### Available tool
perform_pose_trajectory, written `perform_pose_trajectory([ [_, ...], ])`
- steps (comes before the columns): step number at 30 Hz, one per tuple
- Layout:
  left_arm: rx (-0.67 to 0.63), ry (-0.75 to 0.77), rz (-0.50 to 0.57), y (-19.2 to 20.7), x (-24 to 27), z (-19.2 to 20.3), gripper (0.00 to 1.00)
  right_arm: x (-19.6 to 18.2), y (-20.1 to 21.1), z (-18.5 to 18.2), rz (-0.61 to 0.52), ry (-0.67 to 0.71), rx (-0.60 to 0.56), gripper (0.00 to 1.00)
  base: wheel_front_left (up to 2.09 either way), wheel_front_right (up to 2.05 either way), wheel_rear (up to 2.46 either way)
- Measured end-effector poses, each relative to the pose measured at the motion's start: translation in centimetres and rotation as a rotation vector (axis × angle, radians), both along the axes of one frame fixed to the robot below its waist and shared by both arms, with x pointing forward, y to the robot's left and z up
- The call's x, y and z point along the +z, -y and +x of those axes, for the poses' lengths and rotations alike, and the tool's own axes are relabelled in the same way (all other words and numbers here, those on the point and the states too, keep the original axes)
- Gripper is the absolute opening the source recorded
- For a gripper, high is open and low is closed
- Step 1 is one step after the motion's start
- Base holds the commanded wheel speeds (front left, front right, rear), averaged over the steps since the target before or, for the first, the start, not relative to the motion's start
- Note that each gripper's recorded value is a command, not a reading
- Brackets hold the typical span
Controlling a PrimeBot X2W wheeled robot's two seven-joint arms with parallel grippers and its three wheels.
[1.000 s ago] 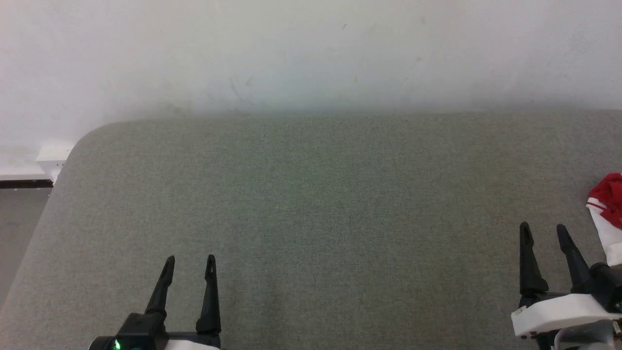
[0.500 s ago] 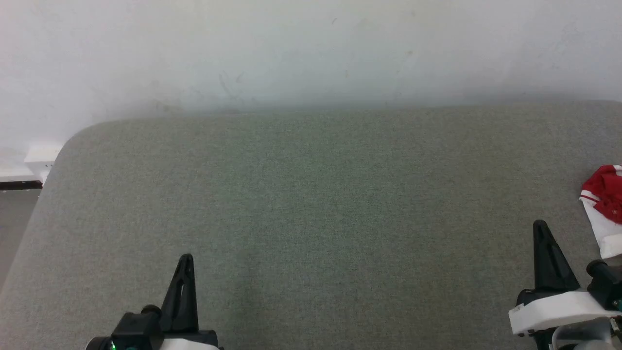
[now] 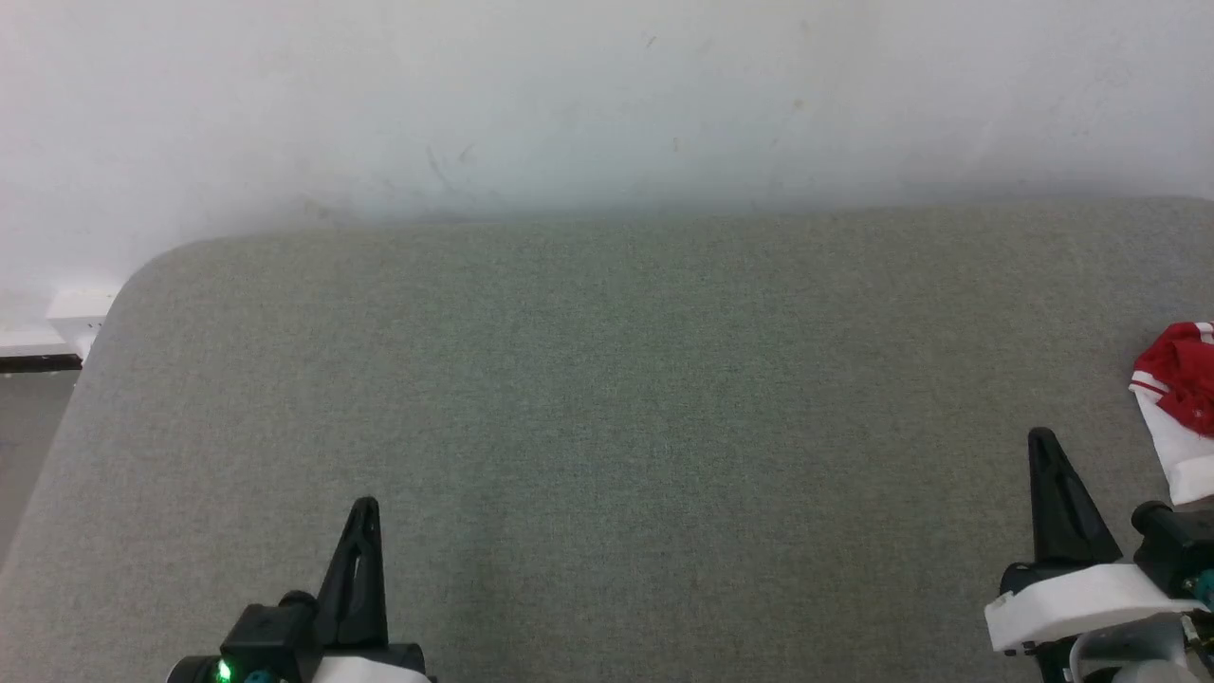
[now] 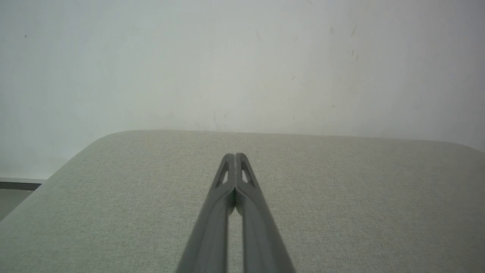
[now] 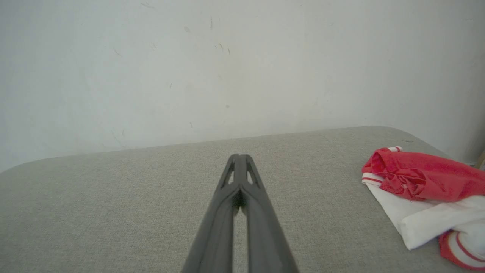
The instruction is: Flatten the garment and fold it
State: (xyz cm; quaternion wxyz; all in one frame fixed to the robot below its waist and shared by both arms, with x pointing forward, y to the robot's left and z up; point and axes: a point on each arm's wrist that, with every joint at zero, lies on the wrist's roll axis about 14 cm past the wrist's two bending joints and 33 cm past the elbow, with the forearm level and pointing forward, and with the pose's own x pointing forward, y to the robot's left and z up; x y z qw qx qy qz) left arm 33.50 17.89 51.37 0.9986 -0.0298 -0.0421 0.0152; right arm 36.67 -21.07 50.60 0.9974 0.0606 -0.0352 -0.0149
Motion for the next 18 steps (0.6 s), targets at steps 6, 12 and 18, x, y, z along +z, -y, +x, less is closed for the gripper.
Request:
perform_pose_trajectory([
  [6,-0.001,-0.007,0.007,-0.01,-0.06,0.10,0.00,0.12,-0.32,0.05,-0.006,-0.003,0.011,0.00,0.00,0.00,0.00],
  [12,-0.001,-0.008,0.010,-0.02,0.14,0.41,0.00,0.25,-0.58,0.10,-0.015,-0.006,0.020,0.00,0.00,0.00,0.00],
  [18,-0.008,-0.015,0.015,0.06,0.11,0.53,0.00,0.30,-0.82,0.14,-0.028,-0.012,0.029,0.00,0.00,0.00,0.00],
])
